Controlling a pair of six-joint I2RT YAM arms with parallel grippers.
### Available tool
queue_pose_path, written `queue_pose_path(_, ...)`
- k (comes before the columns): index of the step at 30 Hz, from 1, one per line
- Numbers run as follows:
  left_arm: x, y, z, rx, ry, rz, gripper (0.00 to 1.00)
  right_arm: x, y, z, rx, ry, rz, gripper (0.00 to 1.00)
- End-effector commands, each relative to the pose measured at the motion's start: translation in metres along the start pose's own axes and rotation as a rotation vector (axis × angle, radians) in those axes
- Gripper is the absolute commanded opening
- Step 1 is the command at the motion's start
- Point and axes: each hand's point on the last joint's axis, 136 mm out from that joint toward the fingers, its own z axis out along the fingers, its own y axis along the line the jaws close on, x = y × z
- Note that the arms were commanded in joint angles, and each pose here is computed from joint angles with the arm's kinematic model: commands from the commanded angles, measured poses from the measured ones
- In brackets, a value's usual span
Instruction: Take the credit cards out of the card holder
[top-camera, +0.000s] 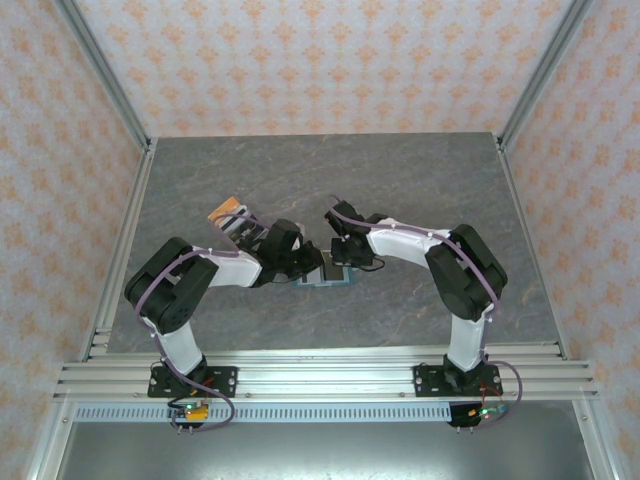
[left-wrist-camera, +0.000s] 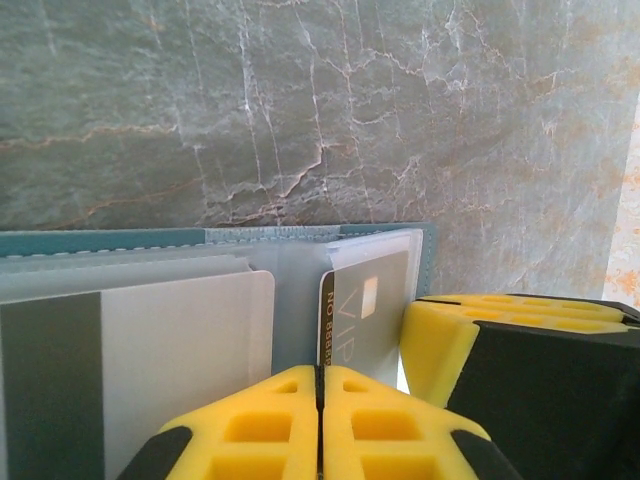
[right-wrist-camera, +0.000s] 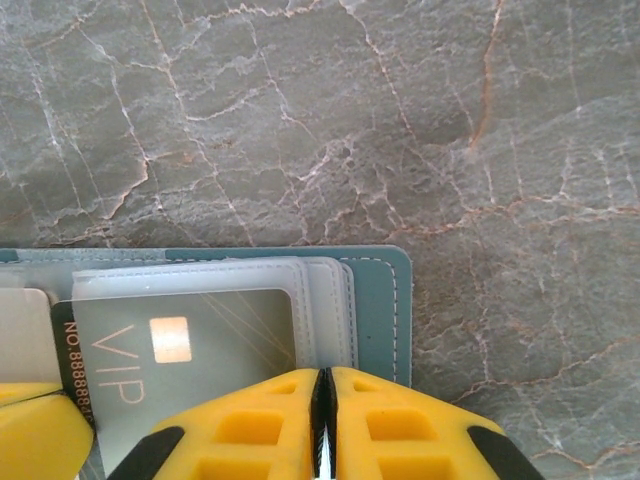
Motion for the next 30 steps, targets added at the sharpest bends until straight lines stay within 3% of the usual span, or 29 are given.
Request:
queue_pose_path(1, -0.002, 0.0, -0.006, -0.003, -0.01, 0.026, 0.05, 0.045, -0.028, 0.029, 0.092, 0.154, -0.005, 0.13)
queue_pose_path(11, -0.004, 0.025, -0.032, -0.087, -0.029, 0.051, 0.02, 0.038, -0.028, 0.021, 0.086, 0.124, 0.011, 0.13)
queue_pose_path(21, -0.006, 0.021, -0.034, -0.058, -0.031, 0.046, 0.01, -0.001, 0.017, -0.037, -0.099, 0.011, -0.02, 0.15)
queue_pose_path(25, -0.007, 0.02, -0.033, -0.055, -0.033, 0.045, 0.01, 0.005, 0.04, -0.046, -0.215, 0.065, -0.048, 0.2)
queue_pose_path(30, -0.006, 0.022, -0.032, -0.056, -0.032, 0.036, 0.01, 0.014, 0.036, -0.028, -0.198, 0.114, -0.027, 0.2)
